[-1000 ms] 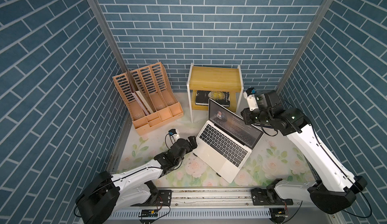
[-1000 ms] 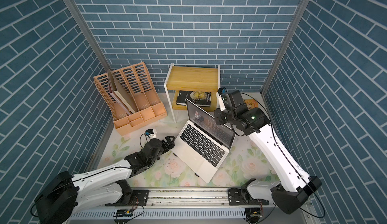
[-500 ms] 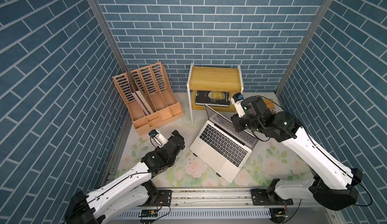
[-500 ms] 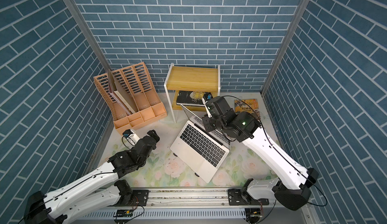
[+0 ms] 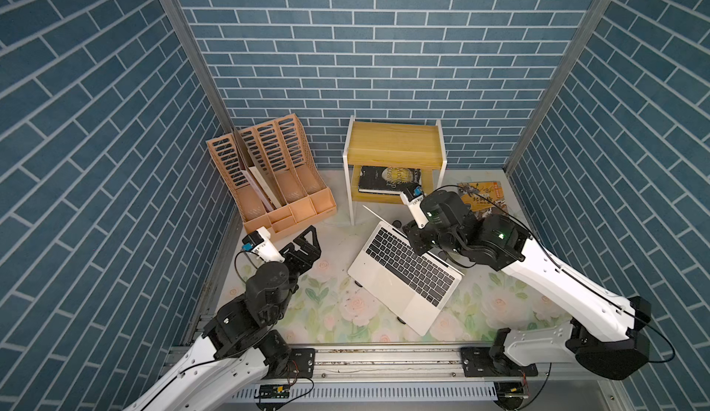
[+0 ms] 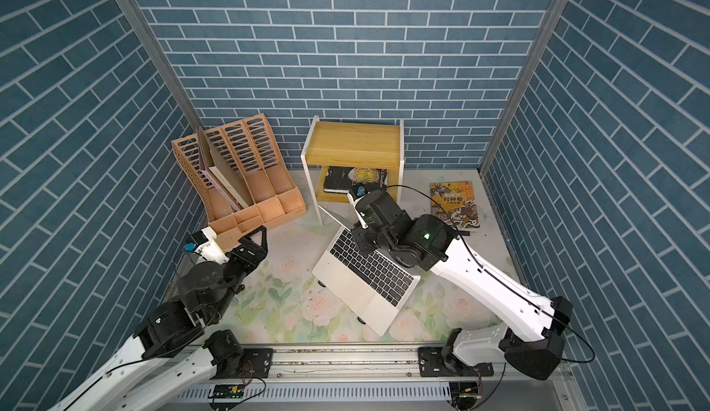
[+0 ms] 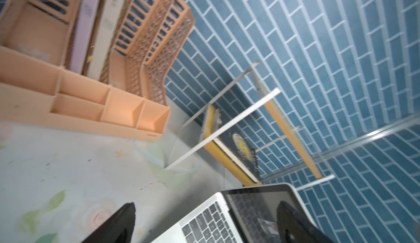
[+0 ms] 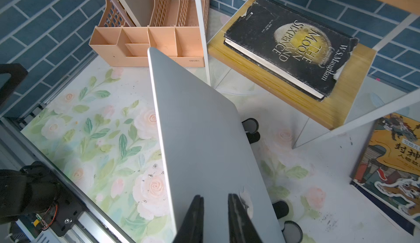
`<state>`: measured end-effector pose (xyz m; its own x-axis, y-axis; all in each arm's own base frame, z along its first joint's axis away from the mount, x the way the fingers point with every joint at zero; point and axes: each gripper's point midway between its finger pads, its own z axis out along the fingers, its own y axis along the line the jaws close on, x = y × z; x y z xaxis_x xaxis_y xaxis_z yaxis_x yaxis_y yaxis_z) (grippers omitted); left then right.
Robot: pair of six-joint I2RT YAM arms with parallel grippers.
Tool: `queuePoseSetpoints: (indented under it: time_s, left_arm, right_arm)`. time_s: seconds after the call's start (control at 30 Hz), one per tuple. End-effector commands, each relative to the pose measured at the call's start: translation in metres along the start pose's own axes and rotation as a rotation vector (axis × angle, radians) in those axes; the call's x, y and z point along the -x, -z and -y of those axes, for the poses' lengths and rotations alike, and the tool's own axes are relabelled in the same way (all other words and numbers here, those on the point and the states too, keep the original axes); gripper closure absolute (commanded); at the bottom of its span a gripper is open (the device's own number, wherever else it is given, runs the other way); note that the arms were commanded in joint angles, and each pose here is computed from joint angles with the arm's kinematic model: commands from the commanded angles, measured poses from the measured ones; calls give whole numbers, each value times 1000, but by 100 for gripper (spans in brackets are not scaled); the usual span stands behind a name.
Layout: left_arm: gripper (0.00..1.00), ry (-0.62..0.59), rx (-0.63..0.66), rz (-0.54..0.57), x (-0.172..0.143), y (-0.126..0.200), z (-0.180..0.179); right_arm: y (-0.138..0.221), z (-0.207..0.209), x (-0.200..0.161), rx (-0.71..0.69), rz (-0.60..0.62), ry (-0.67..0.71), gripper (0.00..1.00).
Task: Close the laptop lid and set it aside
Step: Close the lid of the laptop.
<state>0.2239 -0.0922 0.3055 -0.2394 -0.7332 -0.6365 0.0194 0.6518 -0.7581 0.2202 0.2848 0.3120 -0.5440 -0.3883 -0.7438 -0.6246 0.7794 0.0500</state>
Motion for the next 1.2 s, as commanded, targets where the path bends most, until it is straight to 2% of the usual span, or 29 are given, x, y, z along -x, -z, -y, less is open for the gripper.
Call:
queuePoseSetpoints:
  time_s: [0.0, 0.2, 0.4, 0.53, 0.73, 0.97, 1.17]
  left_arm:
    - [0, -42, -221, -35, -2, 9, 40]
    - [0, -76, -379, -103, -13, 15, 71]
    - [1, -148, -454, -241, -48, 3, 92]
    - [2, -172, -413, -290, -62, -10, 90]
    - [6, -194, -300, -342, -86, -29, 66]
    - [11, -228, -222, -414, -107, -42, 52]
    - [12, -257, -155, -453, -122, -51, 37]
  right_arm:
    - [-14, -19, -15, 78, -31, -12, 77]
    - [-30, -33, -32, 177, 19, -57, 79]
    - [-49, -33, -55, 197, 36, -129, 79]
    - [-63, -26, -78, 173, 26, -157, 80]
    - [-78, -9, -105, 100, 24, -214, 83]
    - [-82, 9, -113, 16, 57, -244, 83]
    - [-83, 18, -114, -31, 76, -259, 80]
